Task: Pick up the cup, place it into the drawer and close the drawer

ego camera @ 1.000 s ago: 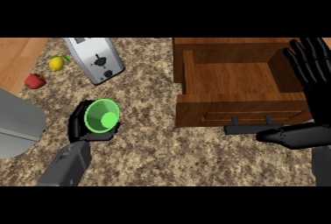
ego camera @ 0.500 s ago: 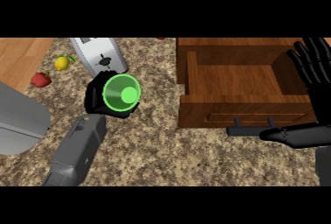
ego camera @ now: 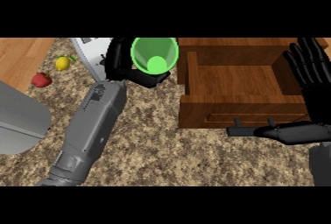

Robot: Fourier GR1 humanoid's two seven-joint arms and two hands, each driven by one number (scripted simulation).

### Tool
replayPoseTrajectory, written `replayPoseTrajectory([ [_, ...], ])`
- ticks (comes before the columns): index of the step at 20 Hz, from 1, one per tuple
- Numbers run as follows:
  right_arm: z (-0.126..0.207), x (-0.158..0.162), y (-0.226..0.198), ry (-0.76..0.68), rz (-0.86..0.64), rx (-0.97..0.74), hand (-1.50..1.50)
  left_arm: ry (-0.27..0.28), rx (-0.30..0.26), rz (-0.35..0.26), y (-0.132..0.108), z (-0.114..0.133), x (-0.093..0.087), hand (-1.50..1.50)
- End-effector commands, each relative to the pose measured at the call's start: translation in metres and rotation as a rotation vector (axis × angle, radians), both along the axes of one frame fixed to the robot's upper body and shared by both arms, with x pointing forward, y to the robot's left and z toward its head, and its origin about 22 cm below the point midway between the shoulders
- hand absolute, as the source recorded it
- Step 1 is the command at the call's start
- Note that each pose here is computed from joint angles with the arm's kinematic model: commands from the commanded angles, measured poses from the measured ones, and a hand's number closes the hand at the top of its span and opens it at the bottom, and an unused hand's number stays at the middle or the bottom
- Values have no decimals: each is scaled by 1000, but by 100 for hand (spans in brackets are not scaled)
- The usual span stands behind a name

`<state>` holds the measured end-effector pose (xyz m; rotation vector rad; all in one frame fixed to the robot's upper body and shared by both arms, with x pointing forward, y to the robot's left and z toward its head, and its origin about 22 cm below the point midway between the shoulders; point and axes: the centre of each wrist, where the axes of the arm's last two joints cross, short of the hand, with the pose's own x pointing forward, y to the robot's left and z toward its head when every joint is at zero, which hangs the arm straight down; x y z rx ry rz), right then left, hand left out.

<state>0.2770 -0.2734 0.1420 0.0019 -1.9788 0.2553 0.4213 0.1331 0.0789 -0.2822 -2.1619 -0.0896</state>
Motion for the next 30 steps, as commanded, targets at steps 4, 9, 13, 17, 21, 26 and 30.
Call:
replayPoseTrajectory([
  [4,-3,7,-12,-20,-12,-15,-150,7,58,17,-48,76,14,150],
  [9,-7,-13,-3,-14,31,6,-150,118,141,84,-87,92,15,150],
  [13,13,0,4,-22,40,-2,-150,230,215,97,-96,89,22,150],
  [17,11,12,17,-44,59,9,-150,284,270,113,-98,73,24,150],
  [21,6,17,9,-48,103,-4,-150,348,390,74,-99,65,24,150],
  [26,13,20,16,-60,135,6,-150,383,455,31,-99,52,21,150],
  [30,25,21,24,-84,182,-5,-150,380,464,44,-94,36,18,-150],
])
